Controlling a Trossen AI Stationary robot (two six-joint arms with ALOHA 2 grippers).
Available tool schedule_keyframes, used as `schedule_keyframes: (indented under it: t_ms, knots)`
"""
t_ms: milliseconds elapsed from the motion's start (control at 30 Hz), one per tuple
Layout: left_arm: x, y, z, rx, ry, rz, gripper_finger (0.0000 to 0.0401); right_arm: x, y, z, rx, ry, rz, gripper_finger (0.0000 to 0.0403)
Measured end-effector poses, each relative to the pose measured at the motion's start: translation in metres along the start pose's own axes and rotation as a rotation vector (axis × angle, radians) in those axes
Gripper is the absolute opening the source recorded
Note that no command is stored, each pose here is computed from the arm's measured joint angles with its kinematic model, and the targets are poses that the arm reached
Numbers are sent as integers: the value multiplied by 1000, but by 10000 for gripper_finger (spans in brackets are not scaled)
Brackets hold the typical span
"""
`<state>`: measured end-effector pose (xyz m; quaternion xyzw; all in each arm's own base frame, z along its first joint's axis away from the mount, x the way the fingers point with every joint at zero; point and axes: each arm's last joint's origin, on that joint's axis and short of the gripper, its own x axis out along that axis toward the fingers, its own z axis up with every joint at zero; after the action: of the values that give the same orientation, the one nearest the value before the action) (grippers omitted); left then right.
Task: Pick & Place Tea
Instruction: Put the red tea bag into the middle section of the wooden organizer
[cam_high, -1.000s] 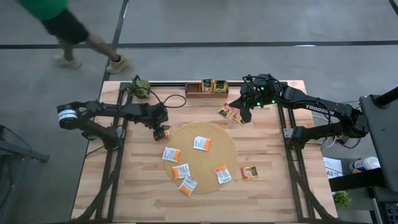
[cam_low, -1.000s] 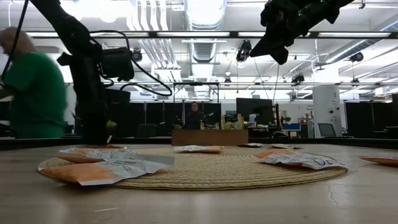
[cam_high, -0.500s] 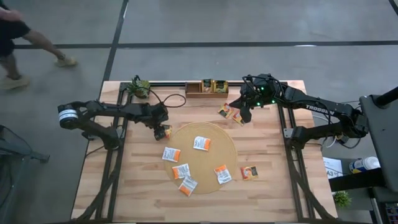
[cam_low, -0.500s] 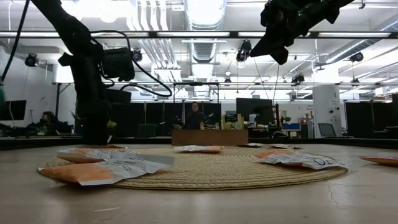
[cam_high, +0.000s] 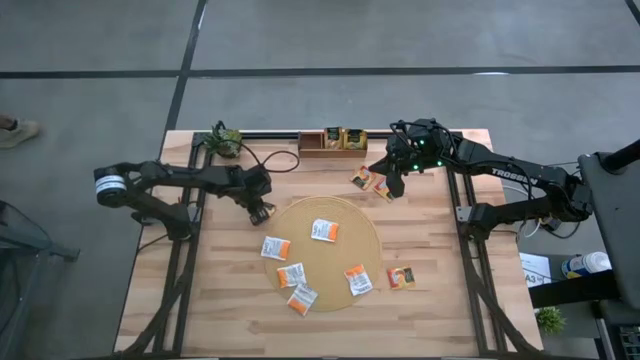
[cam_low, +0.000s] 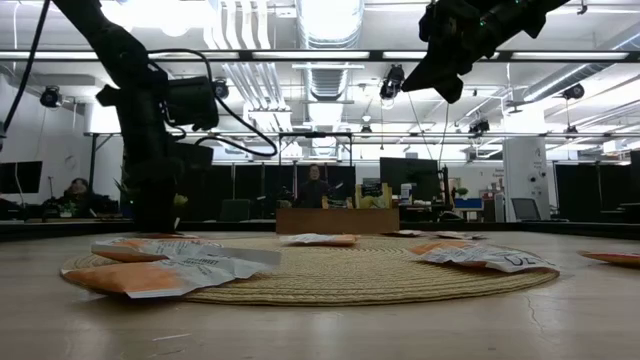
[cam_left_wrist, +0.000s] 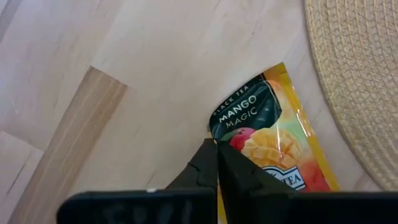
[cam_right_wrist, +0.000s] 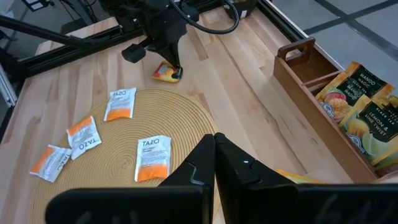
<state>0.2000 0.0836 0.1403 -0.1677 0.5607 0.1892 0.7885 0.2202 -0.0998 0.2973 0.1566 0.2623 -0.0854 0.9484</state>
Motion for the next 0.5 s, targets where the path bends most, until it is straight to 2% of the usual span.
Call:
schedule_keyframes:
  t_ms: [200, 333, 500]
  knots:
    - [-14, -3, 21, 3, -53, -8, 1, 0, 0, 0, -4, 0, 0, 9]
    - [-28, -4, 38, 16, -105, 41, 0, 0, 0, 0, -4, 0, 0, 9]
    - [-52, -5, 65, 29, -234, 102, 0, 0, 0, 0, -4, 0, 1, 9]
